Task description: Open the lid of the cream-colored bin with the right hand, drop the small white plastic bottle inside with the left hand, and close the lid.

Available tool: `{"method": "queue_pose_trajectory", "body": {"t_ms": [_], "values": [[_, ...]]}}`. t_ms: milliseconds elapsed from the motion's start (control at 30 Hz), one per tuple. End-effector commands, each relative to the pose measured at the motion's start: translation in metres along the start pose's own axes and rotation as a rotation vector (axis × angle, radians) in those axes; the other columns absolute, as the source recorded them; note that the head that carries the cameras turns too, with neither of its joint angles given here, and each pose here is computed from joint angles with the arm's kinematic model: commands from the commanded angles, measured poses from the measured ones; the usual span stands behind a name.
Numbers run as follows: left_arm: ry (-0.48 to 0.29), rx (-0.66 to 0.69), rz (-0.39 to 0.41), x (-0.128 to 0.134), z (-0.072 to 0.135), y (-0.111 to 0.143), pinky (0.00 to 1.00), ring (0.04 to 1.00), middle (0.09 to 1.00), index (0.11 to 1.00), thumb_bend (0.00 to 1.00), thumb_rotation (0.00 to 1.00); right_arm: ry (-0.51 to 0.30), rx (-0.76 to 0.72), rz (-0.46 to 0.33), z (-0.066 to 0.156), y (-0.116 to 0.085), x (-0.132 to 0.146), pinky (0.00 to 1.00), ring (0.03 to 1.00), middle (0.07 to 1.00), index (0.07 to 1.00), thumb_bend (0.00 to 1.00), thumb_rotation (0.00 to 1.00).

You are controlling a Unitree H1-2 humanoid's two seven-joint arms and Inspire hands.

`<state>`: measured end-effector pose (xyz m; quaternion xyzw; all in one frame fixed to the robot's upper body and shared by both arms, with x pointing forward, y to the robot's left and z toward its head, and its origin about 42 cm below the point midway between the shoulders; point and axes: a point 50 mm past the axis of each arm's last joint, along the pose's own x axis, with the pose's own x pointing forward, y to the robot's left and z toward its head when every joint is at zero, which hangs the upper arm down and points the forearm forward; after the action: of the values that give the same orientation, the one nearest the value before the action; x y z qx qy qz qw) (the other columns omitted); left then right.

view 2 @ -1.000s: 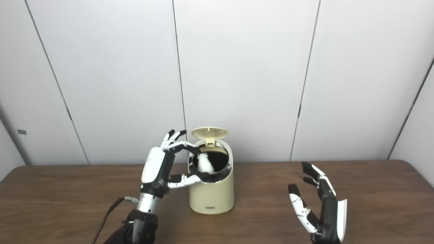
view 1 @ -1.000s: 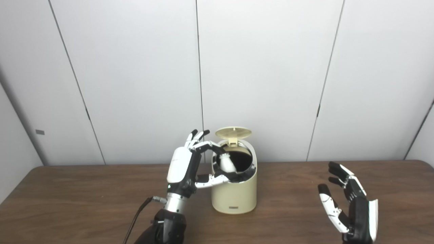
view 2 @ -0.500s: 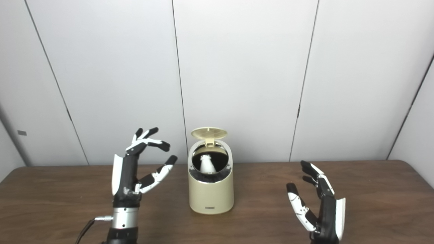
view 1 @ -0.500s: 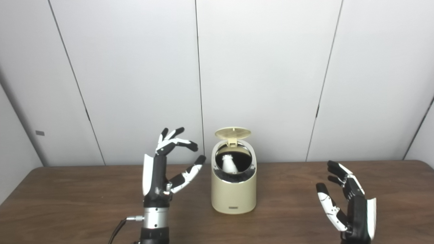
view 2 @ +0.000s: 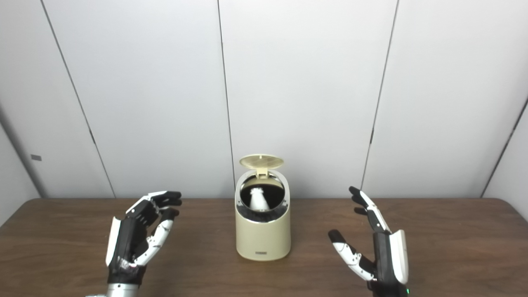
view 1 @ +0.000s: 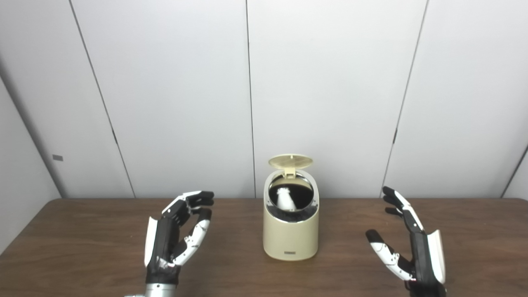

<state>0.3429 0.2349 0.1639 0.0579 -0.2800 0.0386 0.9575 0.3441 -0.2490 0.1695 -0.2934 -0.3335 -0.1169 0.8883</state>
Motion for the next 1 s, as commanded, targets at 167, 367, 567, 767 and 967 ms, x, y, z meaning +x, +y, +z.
{"method": "queue_pose_trajectory", "body": {"t_ms": [167, 367, 567, 767, 967], "values": [[0.002, 0.048, -0.040, 0.000, -0.007, 0.004, 0.62, 0.691, 0.702, 0.689, 0.29, 0.81, -0.158, -0.144, 0.037, 0.049, -0.019, 0.069, 0.76, 0.930, 0.939, 0.858, 0.70, 0.92], [0.068, 0.099, -0.047, -0.010, -0.025, 0.007, 0.63, 0.691, 0.687, 0.654, 0.32, 0.95, -0.205, -0.233, 0.124, 0.093, -0.015, 0.105, 0.84, 0.998, 0.997, 0.826, 0.80, 1.00], [0.136, 0.087, -0.034, -0.019, -0.040, 0.006, 0.65, 0.717, 0.711, 0.684, 0.32, 1.00, -0.230, -0.300, 0.152, 0.115, -0.005, 0.131, 0.97, 1.000, 1.000, 0.811, 0.92, 1.00], [0.172, 0.085, -0.024, -0.027, -0.047, 0.003, 0.66, 0.721, 0.716, 0.694, 0.34, 0.98, -0.243, -0.310, 0.195, 0.126, -0.001, 0.148, 1.00, 1.000, 1.000, 0.802, 0.94, 1.00], [0.190, 0.093, -0.019, -0.032, -0.051, 0.002, 0.67, 0.721, 0.718, 0.695, 0.36, 0.98, -0.238, -0.365, 0.249, 0.135, 0.006, 0.159, 1.00, 1.000, 1.000, 0.805, 0.95, 1.00]]}}
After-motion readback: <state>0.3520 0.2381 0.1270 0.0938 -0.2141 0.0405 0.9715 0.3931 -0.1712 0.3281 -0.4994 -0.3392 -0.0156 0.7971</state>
